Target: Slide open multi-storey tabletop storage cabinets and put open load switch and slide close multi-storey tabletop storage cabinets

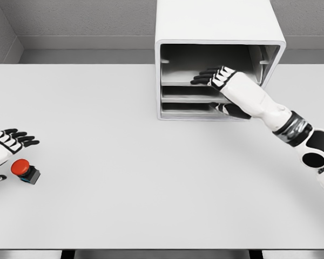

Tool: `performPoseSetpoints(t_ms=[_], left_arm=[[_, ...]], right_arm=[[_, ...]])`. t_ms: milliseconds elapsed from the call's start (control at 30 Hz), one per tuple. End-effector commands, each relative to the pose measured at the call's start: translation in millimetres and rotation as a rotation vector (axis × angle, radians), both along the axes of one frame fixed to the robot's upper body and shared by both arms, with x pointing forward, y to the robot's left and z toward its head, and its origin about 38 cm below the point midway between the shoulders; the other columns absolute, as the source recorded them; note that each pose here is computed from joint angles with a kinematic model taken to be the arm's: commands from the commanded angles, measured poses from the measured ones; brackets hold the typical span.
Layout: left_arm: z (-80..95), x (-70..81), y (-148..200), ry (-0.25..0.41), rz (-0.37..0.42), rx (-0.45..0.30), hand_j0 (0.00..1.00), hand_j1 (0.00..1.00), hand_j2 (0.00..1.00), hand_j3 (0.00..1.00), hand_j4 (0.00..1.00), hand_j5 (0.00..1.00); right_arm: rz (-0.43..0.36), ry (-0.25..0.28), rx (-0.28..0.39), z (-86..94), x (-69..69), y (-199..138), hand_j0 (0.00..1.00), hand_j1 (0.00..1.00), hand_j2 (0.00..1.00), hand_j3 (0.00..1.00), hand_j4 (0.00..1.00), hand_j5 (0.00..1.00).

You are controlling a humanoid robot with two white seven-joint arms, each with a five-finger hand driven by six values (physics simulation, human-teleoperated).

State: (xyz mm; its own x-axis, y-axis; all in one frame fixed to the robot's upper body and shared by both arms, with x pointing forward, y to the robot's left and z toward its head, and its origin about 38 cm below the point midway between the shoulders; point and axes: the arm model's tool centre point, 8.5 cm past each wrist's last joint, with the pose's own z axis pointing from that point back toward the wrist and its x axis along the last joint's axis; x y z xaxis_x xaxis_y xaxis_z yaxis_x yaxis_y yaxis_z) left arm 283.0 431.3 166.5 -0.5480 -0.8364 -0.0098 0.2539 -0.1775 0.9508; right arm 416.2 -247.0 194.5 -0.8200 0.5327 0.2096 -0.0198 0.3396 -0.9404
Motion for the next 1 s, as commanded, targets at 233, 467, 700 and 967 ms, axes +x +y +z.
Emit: performPoseSetpoints(t_ms=[233, 467, 700, 967], left_arm=[[3.6, -5.2, -13, -0.006, -0.037, -0.015, 1.00, 1.00, 1.00, 1.00, 1.00, 1.00], [3.5, -8.5, -19, -0.005, -0.053, -0.018, 1.00, 1.00, 1.00, 1.00, 1.00, 1.00], [-0.9, -13.5, -24, 0.011, -0.068, -0.019, 1.00, 1.00, 1.00, 1.00, 1.00, 1.00], [-4.0, -15.3, -25, 0.023, -0.071, -0.019, 0.90, 0.90, 0.90, 0.90, 0.90, 0.90]], right_arm=[[0.002, 0.041, -0.010, -8.9, 15.7, 7, 0.79, 0.79, 0.79, 0.79, 0.79, 0.79], [0.000, 0.058, -0.009, -12.6, 24.6, 12, 0.80, 0.80, 0.80, 0.80, 0.80, 0.80], [-0.016, 0.068, -0.009, -15.9, 32.1, 12, 0.81, 0.81, 0.81, 0.81, 0.81, 0.81], [-0.043, 0.096, -0.020, -23.1, 51.2, 16, 0.81, 0.81, 0.81, 0.81, 0.81, 0.81]])
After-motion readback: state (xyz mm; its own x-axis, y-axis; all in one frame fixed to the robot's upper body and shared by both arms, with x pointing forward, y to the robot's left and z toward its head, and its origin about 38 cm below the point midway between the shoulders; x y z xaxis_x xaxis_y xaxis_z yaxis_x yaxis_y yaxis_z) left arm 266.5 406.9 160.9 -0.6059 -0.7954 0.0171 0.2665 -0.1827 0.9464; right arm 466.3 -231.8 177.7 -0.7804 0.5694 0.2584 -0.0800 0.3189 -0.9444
